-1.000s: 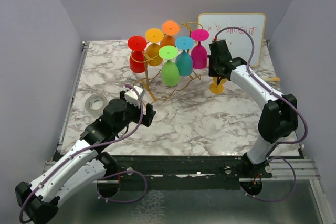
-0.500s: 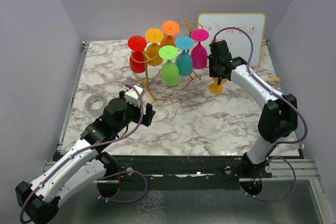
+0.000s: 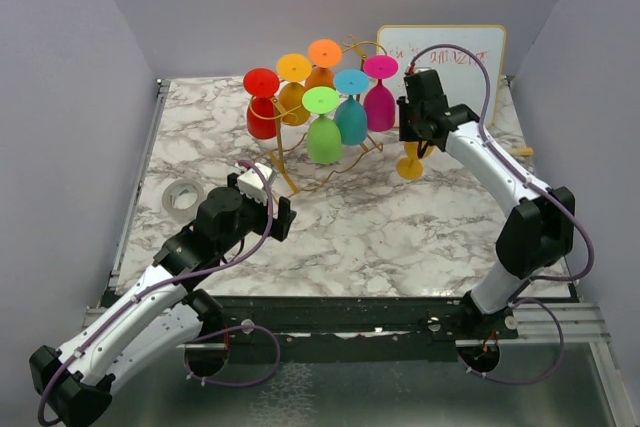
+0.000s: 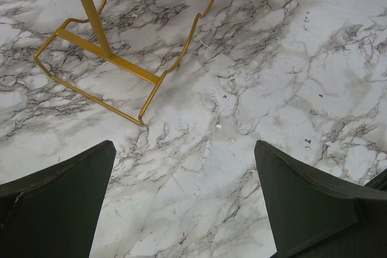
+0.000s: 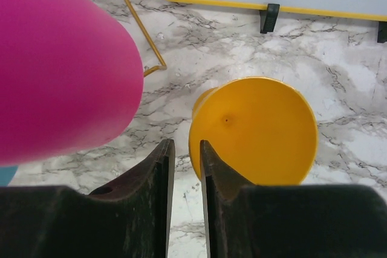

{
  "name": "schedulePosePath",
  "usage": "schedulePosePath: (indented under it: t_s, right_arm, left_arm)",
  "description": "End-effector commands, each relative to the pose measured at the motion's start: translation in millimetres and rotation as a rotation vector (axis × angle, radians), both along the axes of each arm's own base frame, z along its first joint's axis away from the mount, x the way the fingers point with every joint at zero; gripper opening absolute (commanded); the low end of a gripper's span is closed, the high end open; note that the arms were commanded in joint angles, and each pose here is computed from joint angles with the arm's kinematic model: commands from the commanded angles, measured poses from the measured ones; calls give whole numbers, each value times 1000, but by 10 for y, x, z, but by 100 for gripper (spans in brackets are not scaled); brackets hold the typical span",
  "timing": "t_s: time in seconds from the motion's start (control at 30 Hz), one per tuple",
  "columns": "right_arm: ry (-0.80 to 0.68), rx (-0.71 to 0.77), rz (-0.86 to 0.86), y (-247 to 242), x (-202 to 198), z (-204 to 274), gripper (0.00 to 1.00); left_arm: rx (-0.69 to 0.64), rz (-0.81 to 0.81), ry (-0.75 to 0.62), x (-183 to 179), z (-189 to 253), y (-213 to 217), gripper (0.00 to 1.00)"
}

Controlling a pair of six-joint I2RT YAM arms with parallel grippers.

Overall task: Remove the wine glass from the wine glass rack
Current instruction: Place the wine glass at the center of the board, then pick up the wine glass from the wine rack.

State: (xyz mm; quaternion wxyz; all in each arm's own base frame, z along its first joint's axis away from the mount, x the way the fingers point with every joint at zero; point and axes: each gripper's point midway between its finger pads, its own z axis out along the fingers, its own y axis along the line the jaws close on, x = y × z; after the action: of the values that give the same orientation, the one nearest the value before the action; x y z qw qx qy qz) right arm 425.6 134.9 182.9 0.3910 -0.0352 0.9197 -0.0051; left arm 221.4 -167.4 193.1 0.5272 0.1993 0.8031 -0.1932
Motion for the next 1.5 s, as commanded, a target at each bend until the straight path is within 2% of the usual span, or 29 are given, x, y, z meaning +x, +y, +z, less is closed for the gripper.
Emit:
schedulePosePath:
  t_s: [0.0,0.17,0.33,0.6,0.73,0.93,1.07,1.2,1.47]
  right_arm:
    - [-68,66,14,8,-133,428,29]
    - [-140,205,73,144,-346,687,39]
    - [-133,386,173,394,-659,927,42]
    - [-160,915,480,1081,-1281,1523,65]
    - [-164,1126,548,1231,-1420,1737,67]
    - [-146,1126,551,1288,-1323,1741,71]
    - [-154,1182,530,1336,-1247,1758,70]
    - [-154,1227,456,1403,-1155,1783,70]
    - [-217,1226,315,1623,-961,1816,66]
  left_arm:
    - [-13,21,-27,34,138,31,99]
    - [-9,22,-23,42,130,31,99]
    - [-16,19,-17,43,132,14,99]
    - [-8,38,-24,65,127,53,99]
    - [-13,36,-27,64,139,53,99]
    - [-20,17,-28,39,139,32,99]
    - [-21,6,-23,39,129,6,99]
    - [-13,12,-17,54,112,9,99]
    - [-16,11,-14,56,123,3,99]
